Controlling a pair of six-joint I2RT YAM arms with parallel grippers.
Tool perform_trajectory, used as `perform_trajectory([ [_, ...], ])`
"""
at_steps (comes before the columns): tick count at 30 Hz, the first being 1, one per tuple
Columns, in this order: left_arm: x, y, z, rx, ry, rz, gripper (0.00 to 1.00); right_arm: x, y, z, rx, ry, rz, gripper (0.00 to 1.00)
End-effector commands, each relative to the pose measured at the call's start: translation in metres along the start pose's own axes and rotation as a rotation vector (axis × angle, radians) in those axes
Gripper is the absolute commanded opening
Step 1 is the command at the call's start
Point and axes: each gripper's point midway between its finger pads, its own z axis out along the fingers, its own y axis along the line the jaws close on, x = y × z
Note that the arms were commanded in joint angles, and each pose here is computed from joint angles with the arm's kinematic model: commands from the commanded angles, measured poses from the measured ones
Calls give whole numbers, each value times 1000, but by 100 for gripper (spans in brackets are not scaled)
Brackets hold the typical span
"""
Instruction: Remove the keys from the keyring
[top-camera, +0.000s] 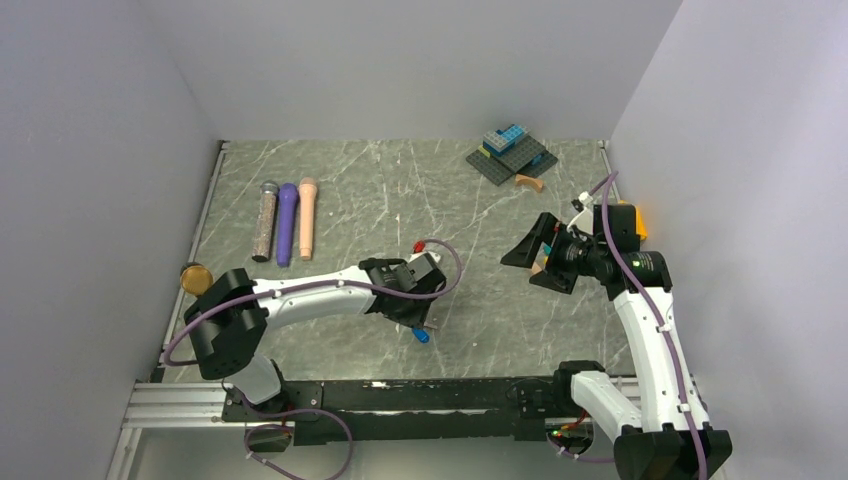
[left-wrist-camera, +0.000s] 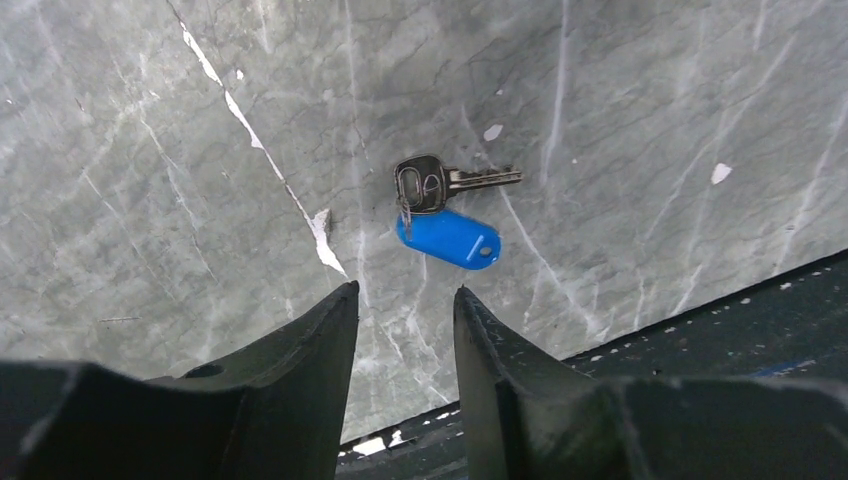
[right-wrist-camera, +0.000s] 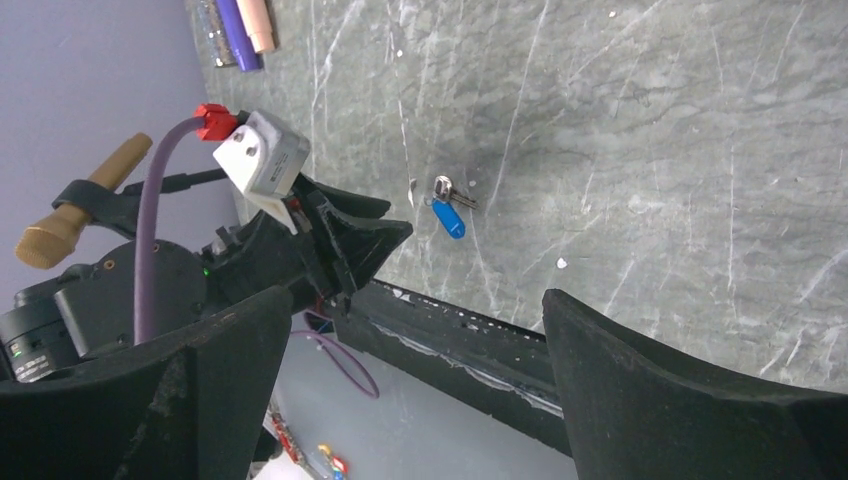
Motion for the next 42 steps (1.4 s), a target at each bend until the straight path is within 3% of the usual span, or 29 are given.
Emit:
perform_trajectory([
  [1,-2,-7,8,32,-26,-21,44,2,12,-10,-31,8,-18,100],
  [37,2,-5,38,-6,-1,35,26,4,18,-22,-26,14,-40,100],
  [42,-1,-7,39,-11,-1,43,20,4,19,-23,-24,11,-44,100],
])
